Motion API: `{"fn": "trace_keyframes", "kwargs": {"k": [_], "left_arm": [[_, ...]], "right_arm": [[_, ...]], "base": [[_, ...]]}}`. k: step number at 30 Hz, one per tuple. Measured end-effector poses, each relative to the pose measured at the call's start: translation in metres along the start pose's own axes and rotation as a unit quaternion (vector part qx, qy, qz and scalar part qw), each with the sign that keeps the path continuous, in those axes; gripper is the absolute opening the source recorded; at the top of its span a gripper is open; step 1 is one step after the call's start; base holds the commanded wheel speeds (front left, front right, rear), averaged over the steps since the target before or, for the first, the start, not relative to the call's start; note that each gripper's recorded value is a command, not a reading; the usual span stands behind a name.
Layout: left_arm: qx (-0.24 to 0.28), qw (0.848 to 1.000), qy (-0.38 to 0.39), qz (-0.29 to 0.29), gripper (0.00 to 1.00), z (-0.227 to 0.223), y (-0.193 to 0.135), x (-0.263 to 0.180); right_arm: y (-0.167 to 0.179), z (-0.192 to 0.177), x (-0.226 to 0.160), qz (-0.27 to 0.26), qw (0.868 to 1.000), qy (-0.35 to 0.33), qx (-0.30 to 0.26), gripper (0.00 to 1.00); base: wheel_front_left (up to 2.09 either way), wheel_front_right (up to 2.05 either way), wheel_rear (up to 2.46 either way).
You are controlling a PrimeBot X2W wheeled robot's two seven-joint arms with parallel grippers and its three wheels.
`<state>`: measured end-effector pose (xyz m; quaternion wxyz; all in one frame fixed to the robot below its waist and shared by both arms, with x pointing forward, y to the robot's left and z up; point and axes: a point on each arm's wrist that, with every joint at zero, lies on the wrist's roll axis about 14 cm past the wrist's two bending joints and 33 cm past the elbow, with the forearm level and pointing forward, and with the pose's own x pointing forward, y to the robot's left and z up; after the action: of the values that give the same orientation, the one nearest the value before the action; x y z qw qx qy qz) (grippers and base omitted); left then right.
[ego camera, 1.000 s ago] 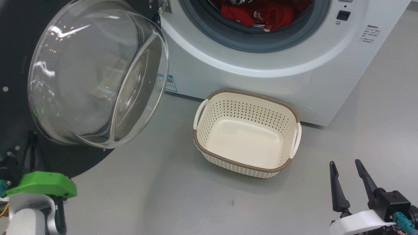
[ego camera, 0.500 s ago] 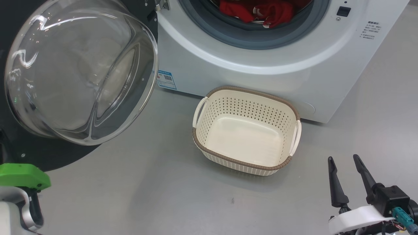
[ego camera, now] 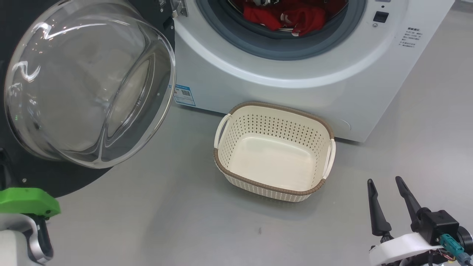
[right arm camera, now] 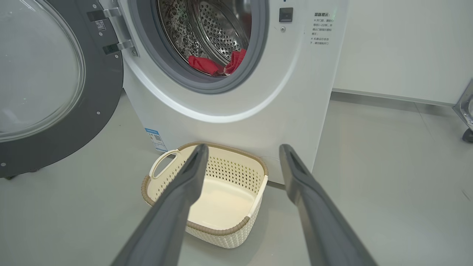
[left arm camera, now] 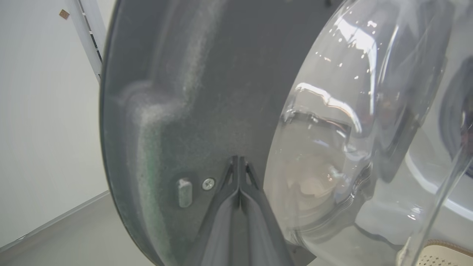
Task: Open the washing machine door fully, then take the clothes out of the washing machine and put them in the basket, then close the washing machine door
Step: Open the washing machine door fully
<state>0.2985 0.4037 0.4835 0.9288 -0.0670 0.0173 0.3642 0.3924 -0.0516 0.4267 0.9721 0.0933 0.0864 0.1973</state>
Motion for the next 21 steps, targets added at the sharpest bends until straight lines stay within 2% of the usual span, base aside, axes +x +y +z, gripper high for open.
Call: {"fn": "trace_keyframes", "kwargs": {"k": [6, 14, 21], "left_arm": [[0.014, 1.0, -0.002, -0.02, 0.0, -0.007, -0.007, -0.012], [0.001, 0.998, 0.003, -0.06, 0.0, -0.018, -0.033, -0.038], [-0.007, 0.993, 0.019, -0.12, 0.0, -0.031, -0.062, -0.066]], "right_arm": [[0.001, 0.005, -0.004, -0.002, 1.0, -0.007, -0.001, 1.0], [0.002, 0.014, -0.008, -0.002, 1.0, -0.02, -0.005, 1.0], [0.005, 0.019, -0.01, 0.001, 1.0, -0.026, -0.012, 1.0]], "base": [[0.0, 0.0, 0.0], [0.0, 0.0, 0.0], [0.0, 0.0, 0.0]]}}
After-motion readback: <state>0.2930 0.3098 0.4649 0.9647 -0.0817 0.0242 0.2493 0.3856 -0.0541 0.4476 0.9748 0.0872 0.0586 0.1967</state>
